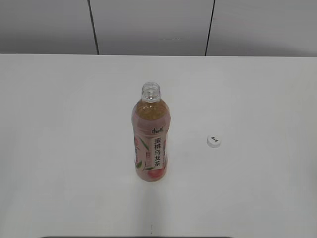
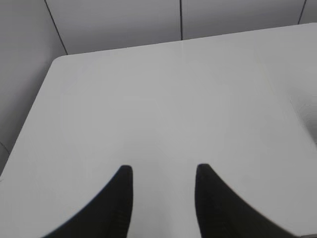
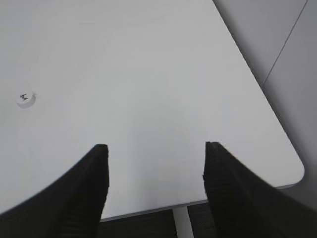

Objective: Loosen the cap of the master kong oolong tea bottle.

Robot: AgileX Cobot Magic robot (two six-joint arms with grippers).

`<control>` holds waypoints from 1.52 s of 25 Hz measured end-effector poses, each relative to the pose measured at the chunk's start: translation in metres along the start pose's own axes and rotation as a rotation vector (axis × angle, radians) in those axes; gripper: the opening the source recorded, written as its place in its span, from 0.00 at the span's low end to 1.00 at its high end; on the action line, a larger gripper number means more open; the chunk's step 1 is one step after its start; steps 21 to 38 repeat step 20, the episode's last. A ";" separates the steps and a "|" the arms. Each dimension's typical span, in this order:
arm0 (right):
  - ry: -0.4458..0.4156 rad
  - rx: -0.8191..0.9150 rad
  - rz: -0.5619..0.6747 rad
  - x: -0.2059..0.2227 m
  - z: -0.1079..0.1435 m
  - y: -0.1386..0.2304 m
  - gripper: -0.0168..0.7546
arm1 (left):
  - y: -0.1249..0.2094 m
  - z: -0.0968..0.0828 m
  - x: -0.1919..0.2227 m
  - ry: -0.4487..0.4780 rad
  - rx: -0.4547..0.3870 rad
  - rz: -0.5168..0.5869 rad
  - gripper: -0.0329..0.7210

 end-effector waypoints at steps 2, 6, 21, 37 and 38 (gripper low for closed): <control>0.022 0.012 -0.004 0.000 -0.001 0.000 0.62 | -0.001 -0.002 0.000 0.043 0.018 -0.012 0.39; 0.044 0.024 -0.007 0.000 -0.002 0.000 0.62 | -0.001 -0.005 0.000 0.098 0.040 -0.026 0.39; 0.071 0.039 -0.012 0.000 -0.004 0.000 0.62 | 0.000 -0.001 0.000 0.022 0.009 -0.006 0.39; 0.071 0.039 -0.012 0.000 -0.004 0.000 0.62 | 0.000 -0.001 0.000 0.022 0.009 -0.006 0.39; 0.071 0.039 -0.012 0.000 -0.004 0.000 0.62 | 0.000 -0.001 0.000 0.022 0.009 -0.006 0.39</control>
Point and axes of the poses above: a point on each arm's last joint axis where the gripper is mounted, x pointing out along that axis toward the gripper, z along the wrist's bending axis when the last joint is at zero, y = z × x, the point moved 6 cm from there along x, pointing out along that axis toward the gripper, and after that the axes turned 13 degrees about x, right-handed, at the moved point
